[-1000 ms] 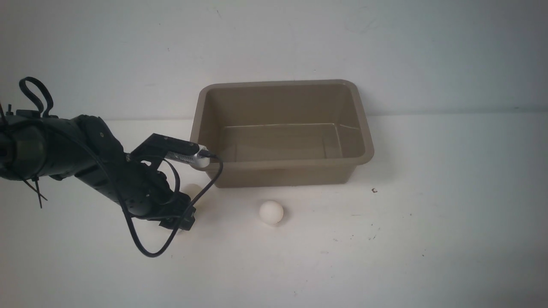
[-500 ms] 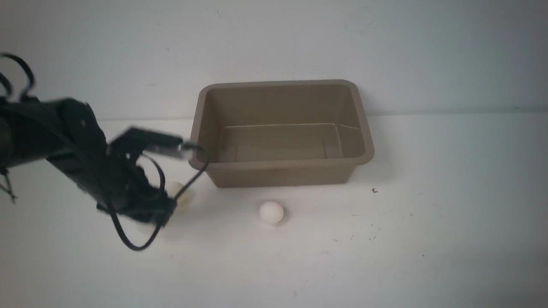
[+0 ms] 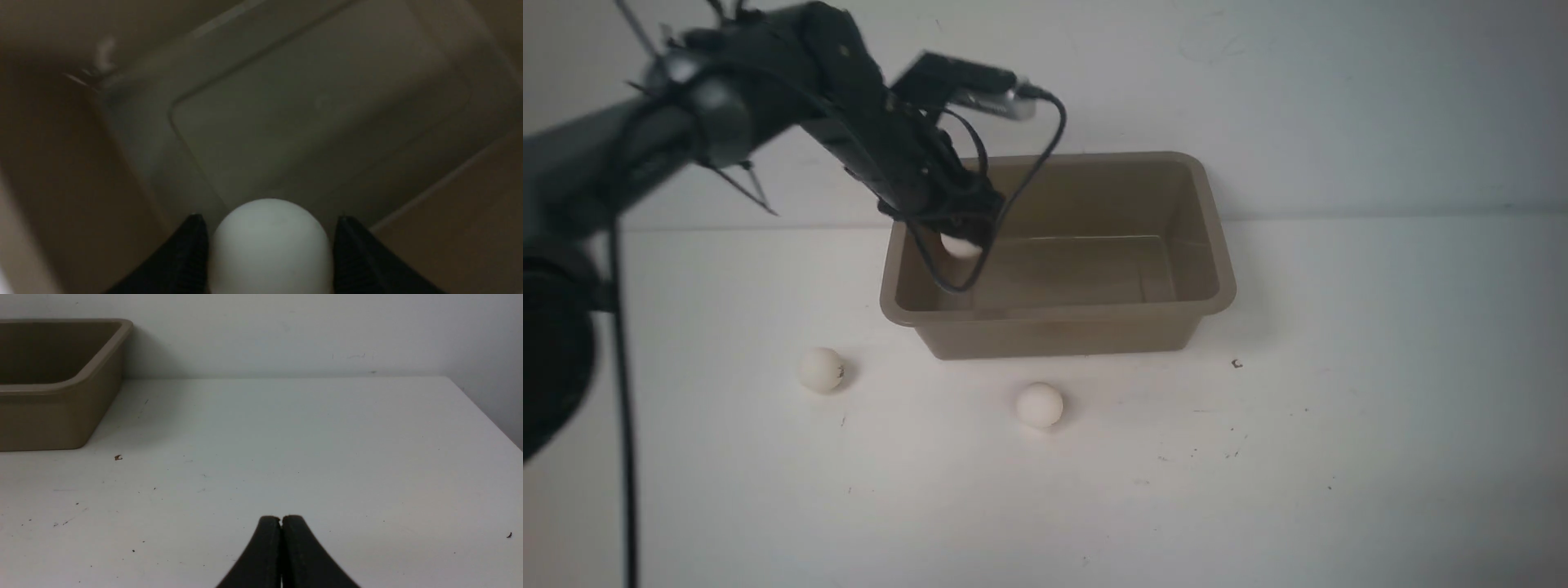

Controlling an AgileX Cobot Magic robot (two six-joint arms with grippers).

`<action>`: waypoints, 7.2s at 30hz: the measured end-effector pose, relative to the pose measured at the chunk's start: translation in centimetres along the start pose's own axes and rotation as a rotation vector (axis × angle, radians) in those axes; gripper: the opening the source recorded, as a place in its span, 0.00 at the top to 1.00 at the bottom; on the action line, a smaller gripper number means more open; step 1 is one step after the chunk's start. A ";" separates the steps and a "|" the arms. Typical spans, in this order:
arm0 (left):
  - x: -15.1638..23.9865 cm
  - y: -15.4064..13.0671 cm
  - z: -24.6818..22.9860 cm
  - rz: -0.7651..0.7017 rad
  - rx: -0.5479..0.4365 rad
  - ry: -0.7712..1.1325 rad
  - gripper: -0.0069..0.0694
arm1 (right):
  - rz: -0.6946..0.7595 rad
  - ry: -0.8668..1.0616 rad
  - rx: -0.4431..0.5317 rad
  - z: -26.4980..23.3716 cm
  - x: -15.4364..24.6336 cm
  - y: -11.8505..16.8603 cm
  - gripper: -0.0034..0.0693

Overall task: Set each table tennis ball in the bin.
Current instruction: Use the left arm to put the table tennis ball into the box, then use the left arm to clamp the table tennis ball closest to it, then use the left arm to put the table tennis ball into the box, then use the left arm to clamp the table tennis ball closest to it

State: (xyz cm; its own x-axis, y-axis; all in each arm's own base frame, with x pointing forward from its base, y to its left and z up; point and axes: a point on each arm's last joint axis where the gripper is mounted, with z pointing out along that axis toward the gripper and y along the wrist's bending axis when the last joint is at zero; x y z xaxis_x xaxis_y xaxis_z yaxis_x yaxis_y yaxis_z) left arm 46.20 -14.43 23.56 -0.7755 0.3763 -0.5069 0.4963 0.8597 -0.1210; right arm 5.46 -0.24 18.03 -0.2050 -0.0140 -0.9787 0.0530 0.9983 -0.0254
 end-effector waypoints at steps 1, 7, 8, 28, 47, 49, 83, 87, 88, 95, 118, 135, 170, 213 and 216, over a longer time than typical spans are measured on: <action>-0.1 0.2 1.0 0.001 0.014 0.035 0.45 | 0.000 0.000 0.000 0.0 0.0 0.0 0.97; -0.5 0.7 3.2 0.007 0.037 0.088 0.32 | 0.000 0.000 0.000 0.0 0.0 0.0 0.97; -0.8 0.7 3.1 0.011 0.036 0.079 0.18 | 0.000 0.000 0.000 0.0 0.0 0.0 0.97; 8.8 12.2 -17.3 -0.358 -0.148 0.076 0.20 | 0.000 0.000 0.000 0.0 0.0 0.0 0.97; 15.5 12.4 -9.2 -0.435 -0.125 0.124 0.20 | 0.000 0.000 0.000 0.0 0.0 0.0 0.97; 15.3 12.6 -9.2 -0.431 -0.141 0.105 0.20 | 0.000 0.000 0.000 0.0 0.0 0.0 0.97; 17.7 15.0 -3.7 -0.486 -0.178 0.222 0.44 | 0.000 0.000 0.000 0.0 0.0 0.0 0.97; 17.7 14.9 -3.6 -0.492 -0.174 0.219 0.48 | 0.000 0.000 0.000 0.0 0.0 0.0 0.97; 17.7 14.9 -3.6 -0.495 -0.171 0.220 0.48 | 0.000 0.000 0.000 0.0 0.0 0.0 0.97; 17.7 15.0 -3.1 -0.509 -0.150 0.234 0.48 | 0.000 0.000 0.000 0.0 0.0 0.0 0.97; 17.1 14.3 -3.8 -0.544 -0.101 0.191 0.48 | 0.000 0.000 0.000 0.0 0.0 0.0 0.97; 2.6 1.9 -7.8 -0.140 -0.095 -0.137 0.48 | 0.002 0.000 0.000 0.0 0.0 0.0 0.97; 0.7 -4.8 -7.4 0.076 0.015 0.117 0.32 | 0.002 0.000 0.000 0.0 0.0 0.0 0.97; 9.0 -11.4 4.0 0.102 -0.026 0.098 0.32 | 0.003 0.000 0.000 0.0 0.0 0.0 0.97; 8.9 -11.4 4.4 0.102 -0.028 0.085 0.32 | 0.003 0.000 0.000 0.0 0.0 0.0 0.97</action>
State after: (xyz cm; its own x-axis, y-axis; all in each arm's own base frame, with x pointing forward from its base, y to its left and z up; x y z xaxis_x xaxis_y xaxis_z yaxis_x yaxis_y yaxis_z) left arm 35.36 -22.36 16.64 -0.7526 0.4892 -0.4406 0.5641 0.8243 -0.0483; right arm 5.46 -0.24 18.03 -0.2048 -0.0107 -0.9787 0.0537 0.9983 -0.0222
